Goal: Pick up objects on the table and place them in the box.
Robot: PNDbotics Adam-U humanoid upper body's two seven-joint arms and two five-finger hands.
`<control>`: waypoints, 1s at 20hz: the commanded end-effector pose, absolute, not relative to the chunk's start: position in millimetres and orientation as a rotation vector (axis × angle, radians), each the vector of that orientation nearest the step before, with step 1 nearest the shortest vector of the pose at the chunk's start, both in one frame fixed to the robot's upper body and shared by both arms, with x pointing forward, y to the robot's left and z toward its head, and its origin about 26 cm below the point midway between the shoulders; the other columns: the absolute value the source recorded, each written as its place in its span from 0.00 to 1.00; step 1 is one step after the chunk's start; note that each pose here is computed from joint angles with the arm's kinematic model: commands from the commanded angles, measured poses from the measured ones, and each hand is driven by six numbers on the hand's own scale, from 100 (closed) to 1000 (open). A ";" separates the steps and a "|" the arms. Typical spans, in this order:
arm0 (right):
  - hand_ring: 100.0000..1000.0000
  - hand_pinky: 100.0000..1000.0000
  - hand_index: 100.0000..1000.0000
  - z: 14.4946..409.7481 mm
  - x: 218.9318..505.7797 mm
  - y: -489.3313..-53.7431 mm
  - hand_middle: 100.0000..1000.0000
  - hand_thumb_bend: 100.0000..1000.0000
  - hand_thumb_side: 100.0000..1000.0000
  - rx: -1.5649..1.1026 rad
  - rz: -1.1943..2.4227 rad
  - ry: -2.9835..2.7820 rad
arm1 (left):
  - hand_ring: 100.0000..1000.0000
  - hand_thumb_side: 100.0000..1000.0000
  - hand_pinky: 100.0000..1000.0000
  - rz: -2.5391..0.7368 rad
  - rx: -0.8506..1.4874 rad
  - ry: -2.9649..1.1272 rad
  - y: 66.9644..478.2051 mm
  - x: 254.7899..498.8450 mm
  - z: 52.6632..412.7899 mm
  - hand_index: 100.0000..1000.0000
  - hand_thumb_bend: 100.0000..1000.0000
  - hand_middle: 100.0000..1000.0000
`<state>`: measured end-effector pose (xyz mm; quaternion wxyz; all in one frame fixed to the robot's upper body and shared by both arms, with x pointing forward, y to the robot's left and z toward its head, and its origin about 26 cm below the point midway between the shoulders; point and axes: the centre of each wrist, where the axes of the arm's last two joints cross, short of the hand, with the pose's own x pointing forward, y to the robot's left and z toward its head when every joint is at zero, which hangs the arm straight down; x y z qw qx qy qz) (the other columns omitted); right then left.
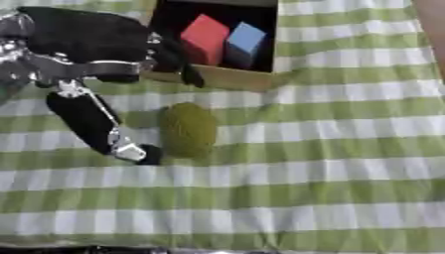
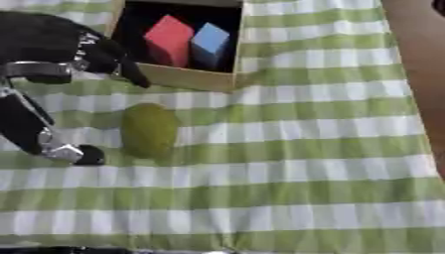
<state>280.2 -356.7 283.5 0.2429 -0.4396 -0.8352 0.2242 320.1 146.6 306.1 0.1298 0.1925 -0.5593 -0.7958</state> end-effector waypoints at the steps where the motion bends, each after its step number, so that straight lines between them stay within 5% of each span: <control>1: 0.92 0.86 0.82 292.0 277.0 -355.7 0.51 0.00 0.39 -1.223 0.632 -2.309 | 0.81 0.41 0.83 -2.290 0.620 -1.621 146.3 329.8 302.0 0.89 0.43 0.73; 8: 0.92 0.86 0.82 290.2 277.5 -355.0 0.51 0.00 0.39 -1.209 0.625 -2.312 | 0.83 0.43 0.83 -2.307 0.700 -1.534 148.1 353.0 278.9 0.88 0.45 0.78; 12: 0.92 0.86 0.82 289.5 277.6 -355.0 0.51 0.00 0.39 -1.205 0.616 -2.314 | 0.78 0.41 0.81 -2.346 0.664 -1.471 147.8 362.3 268.1 0.84 0.44 0.71; 16: 0.92 0.86 0.82 289.9 277.2 -356.0 0.51 0.00 0.40 -1.211 0.598 -2.317 | 0.67 0.33 0.73 -2.423 0.635 -1.437 146.4 360.4 266.7 0.73 0.32 0.57; 20: 0.92 0.86 0.81 288.9 277.3 -356.0 0.50 0.00 0.40 -1.205 0.584 -2.315 | 0.64 0.26 0.70 -2.443 0.604 -1.439 144.6 358.7 268.8 0.70 0.24 0.55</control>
